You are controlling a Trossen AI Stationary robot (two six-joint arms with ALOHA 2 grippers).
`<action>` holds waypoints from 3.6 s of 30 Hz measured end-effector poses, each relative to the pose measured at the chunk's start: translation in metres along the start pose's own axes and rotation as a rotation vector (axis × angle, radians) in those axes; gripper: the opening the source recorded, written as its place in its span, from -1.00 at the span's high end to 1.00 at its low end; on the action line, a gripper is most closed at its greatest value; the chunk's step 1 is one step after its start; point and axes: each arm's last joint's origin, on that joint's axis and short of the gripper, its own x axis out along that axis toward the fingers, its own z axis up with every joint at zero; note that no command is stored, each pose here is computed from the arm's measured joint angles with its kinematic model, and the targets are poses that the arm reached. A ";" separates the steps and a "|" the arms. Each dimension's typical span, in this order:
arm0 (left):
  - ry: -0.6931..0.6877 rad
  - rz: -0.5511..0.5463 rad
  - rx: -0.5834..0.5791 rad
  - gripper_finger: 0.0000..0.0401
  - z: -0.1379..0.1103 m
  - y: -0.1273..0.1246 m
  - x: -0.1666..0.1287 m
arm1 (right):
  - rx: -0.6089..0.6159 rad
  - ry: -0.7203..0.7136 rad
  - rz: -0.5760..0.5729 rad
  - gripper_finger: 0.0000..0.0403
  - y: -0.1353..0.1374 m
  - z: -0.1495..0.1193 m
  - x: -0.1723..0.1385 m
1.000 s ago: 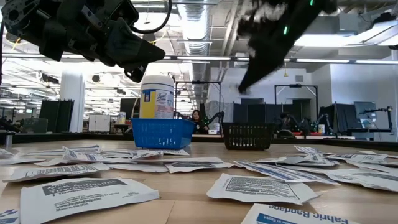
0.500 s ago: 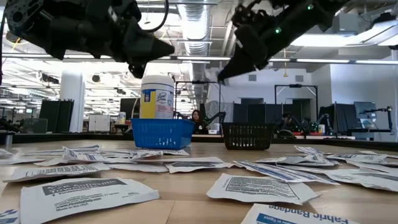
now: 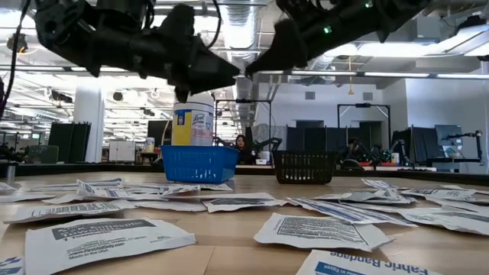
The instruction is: Pick & Place First Aid Supplies
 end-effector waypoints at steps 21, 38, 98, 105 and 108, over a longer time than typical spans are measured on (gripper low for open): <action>-0.031 0.092 -0.026 0.38 0.008 0.014 0.006 | -0.050 0.020 0.007 0.99 0.012 -0.005 0.004; 0.061 0.089 0.004 0.94 0.000 0.015 0.006 | -0.086 0.087 0.027 0.74 0.020 -0.008 -0.003; 0.034 -0.197 0.401 0.94 -0.001 -0.011 0.001 | 0.269 0.011 0.572 0.91 0.012 -0.005 0.001; 0.034 -0.142 0.393 0.95 -0.001 -0.009 0.001 | 0.265 -0.007 0.740 0.82 0.019 -0.002 -0.006; 0.033 -0.155 0.393 0.93 -0.001 -0.010 0.001 | 0.262 -0.018 0.754 0.81 0.018 0.006 -0.010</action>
